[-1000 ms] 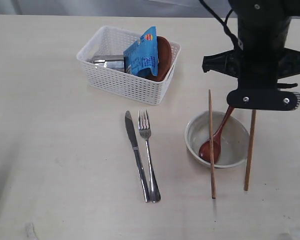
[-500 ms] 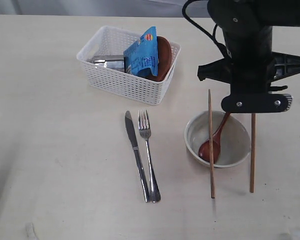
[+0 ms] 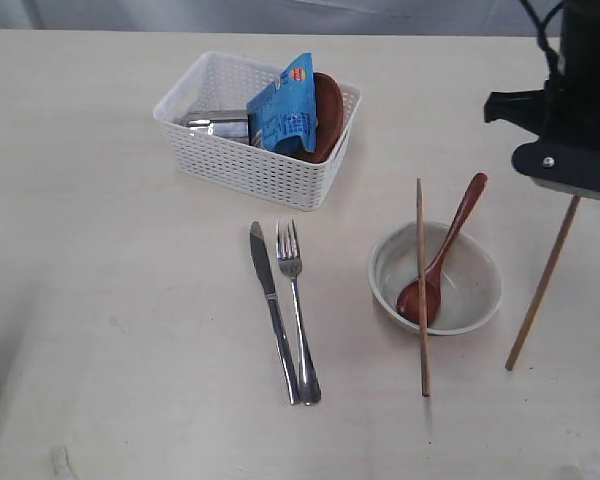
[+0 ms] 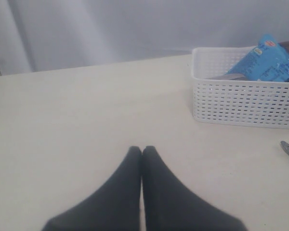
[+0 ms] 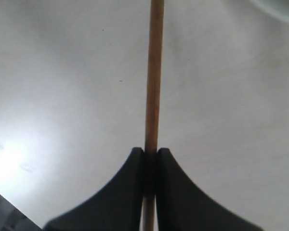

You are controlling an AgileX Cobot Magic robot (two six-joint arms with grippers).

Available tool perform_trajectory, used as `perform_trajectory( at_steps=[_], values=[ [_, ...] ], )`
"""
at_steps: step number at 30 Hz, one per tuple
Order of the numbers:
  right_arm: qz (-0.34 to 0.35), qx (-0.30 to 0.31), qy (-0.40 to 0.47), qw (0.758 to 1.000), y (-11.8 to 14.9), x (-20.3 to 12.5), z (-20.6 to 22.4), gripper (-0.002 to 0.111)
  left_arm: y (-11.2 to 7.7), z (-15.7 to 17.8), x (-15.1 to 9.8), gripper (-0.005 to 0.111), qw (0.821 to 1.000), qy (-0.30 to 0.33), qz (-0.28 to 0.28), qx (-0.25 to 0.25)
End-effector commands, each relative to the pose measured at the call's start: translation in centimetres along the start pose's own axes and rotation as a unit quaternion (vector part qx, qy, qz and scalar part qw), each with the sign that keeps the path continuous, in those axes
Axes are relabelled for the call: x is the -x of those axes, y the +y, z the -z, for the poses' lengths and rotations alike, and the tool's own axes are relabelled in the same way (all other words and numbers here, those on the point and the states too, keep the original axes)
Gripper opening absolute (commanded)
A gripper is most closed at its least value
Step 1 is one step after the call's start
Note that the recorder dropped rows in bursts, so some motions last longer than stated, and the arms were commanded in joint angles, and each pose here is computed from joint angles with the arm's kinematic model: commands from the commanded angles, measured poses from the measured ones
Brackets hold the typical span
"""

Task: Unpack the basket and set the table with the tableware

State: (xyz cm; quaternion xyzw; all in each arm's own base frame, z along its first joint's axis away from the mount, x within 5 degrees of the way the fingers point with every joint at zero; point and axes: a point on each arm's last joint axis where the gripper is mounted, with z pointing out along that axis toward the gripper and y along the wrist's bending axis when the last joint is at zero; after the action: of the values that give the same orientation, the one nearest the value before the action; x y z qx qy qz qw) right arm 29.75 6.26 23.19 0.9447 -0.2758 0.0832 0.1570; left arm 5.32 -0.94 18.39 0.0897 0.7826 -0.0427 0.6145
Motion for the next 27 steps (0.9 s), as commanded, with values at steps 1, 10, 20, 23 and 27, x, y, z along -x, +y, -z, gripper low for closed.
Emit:
perform_trajectory(
  at_steps=[1,10,20,23,27],
  values=[
    [-0.080,0.003,-0.034,0.996,3.3,-2.6,-1.2,0.000,0.0,0.0,0.0,0.000,1.000,-0.002,-0.002,0.002],
    [-0.325,-0.078,-0.160,0.929,6.8,-4.5,-5.3,0.000,0.0,0.0,0.0,0.000,1.000,-0.002,-0.002,0.002],
    [-0.589,0.071,-0.075,0.801,12.1,-6.6,-10.5,0.000,0.0,0.0,0.0,0.000,1.000,-0.002,-0.002,0.002],
    [-0.646,0.030,-0.071,0.760,11.6,-7.1,-11.1,0.000,0.0,0.0,0.0,0.000,1.000,-0.002,-0.002,0.002],
    [-0.699,0.025,-0.094,0.708,10.6,-7.1,-12.4,0.000,0.0,0.0,0.0,0.000,1.000,-0.002,-0.002,0.002]
  ],
)
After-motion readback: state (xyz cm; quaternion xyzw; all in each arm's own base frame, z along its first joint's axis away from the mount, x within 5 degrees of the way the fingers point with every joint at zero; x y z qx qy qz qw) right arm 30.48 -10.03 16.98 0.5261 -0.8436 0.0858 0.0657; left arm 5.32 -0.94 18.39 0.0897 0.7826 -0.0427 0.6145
